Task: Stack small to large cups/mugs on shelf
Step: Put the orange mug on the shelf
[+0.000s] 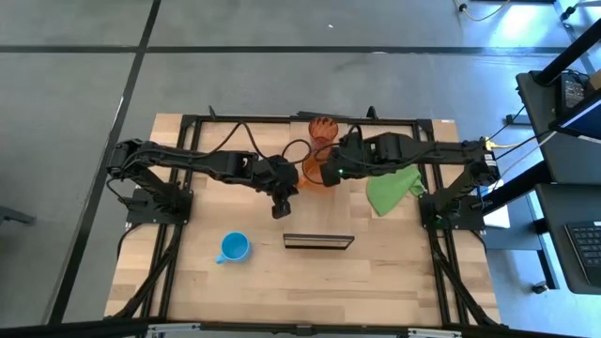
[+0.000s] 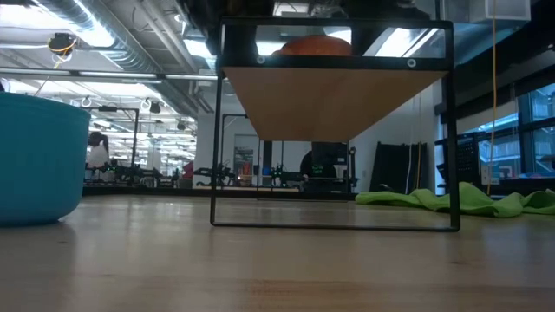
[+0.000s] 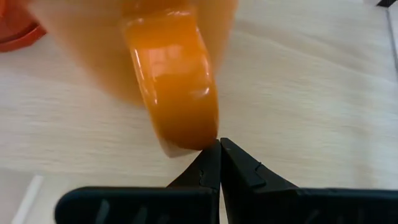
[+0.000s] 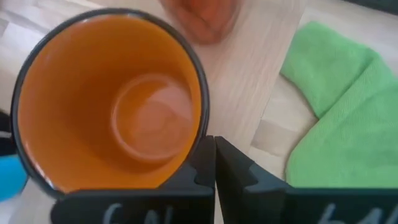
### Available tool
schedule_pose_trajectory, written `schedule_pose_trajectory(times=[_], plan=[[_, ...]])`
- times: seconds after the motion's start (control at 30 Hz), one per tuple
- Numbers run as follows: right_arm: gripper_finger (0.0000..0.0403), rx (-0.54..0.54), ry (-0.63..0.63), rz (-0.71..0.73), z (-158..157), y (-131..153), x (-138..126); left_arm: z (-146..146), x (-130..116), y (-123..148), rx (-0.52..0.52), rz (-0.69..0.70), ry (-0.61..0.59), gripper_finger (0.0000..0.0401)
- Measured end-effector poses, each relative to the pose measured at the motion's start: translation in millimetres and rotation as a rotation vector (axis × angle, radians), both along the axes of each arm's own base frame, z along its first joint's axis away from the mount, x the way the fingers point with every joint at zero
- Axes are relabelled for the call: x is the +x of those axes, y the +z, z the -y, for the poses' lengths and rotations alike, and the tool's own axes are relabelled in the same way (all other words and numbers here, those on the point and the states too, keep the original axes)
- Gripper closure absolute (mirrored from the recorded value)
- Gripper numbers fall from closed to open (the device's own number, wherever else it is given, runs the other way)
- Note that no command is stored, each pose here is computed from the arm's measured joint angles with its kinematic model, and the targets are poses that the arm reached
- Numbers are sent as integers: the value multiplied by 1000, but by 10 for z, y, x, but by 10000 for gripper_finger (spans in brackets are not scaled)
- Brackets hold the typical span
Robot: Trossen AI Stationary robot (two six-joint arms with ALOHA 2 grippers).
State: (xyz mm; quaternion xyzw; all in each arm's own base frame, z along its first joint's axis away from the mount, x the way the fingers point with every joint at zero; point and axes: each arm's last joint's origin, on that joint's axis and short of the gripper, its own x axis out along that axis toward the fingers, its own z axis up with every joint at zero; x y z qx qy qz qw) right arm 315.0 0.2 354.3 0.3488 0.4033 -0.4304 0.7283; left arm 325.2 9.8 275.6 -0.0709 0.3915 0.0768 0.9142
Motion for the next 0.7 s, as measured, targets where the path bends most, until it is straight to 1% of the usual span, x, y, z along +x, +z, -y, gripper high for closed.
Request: schedule_pose_trajectory(times=[0.17, 0.23, 0.33, 0.53, 0.63, 0.7], plan=[[401, 15, -12, 5, -82, -3, -10, -7, -3, -3, 18, -6, -11, 401], [400, 18, -9, 15, -102, -1, -1, -14, 12, 12, 30, 15, -6, 401], [399, 21, -6, 15, -111, -5, 2, -59, 9, 12, 43, 12, 10, 401], [398, 13, -7, 7, -117, -6, -6, -98, 2, 8, 52, 4, 3, 401], [397, -16, -16, -6, -109, -7, -20, -96, 2, 7, 47, 4, -1, 401], [395, -44, -41, -16, -98, -8, -39, -87, 4, 8, 23, 7, -22, 401]])
